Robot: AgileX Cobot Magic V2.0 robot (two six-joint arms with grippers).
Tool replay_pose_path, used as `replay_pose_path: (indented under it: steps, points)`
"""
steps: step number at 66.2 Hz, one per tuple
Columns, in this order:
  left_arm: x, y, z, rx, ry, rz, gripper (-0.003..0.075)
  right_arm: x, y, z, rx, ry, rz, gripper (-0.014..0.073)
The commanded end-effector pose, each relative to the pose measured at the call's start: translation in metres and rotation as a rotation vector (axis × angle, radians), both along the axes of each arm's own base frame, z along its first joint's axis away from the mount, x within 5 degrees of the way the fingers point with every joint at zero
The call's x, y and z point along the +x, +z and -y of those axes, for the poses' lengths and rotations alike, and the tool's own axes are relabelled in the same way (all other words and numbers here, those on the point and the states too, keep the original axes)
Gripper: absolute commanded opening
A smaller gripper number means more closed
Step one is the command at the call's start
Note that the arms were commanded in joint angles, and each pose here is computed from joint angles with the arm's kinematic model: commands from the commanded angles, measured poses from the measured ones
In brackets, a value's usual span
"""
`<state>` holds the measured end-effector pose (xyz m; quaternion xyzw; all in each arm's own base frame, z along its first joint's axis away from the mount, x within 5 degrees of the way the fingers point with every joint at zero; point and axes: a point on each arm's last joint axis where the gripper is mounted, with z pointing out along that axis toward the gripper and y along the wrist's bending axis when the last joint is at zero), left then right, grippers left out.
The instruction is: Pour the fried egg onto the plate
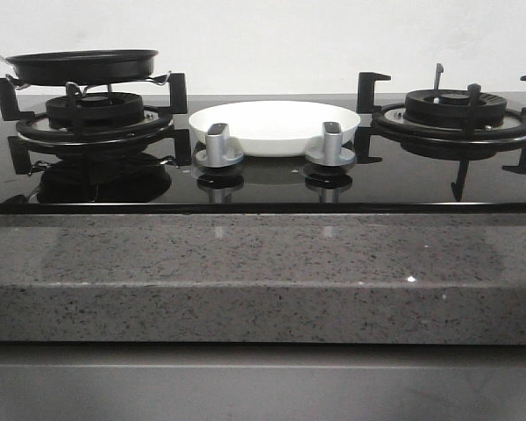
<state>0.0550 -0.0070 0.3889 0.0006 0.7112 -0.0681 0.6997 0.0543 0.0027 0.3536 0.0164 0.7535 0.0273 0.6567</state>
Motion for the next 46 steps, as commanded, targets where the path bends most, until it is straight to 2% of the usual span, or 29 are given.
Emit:
replay_pose_path:
  steps: [1,19,37,42,46]
  points:
    - [0.013,0.012,0.001,-0.008,-0.008,-0.002,-0.002,0.013,0.014,0.001,-0.008,-0.005,0.008,-0.0109]
    - [0.046,-0.014,0.004,0.0,-0.014,-0.202,-0.002,0.045,0.002,0.002,-0.005,-0.004,-0.136,-0.0109]
    - [0.06,-0.027,0.005,0.004,-0.014,-0.281,-0.0017,0.057,-0.004,0.002,-0.003,-0.003,-0.194,-0.0107]
    - [0.063,-0.029,0.005,0.007,-0.013,-0.292,0.0014,0.06,-0.005,0.002,-0.003,-0.003,-0.205,-0.0089]
    - [0.065,-0.03,0.005,0.007,-0.013,-0.301,0.0092,0.063,-0.007,0.002,-0.003,-0.003,-0.218,-0.0029]
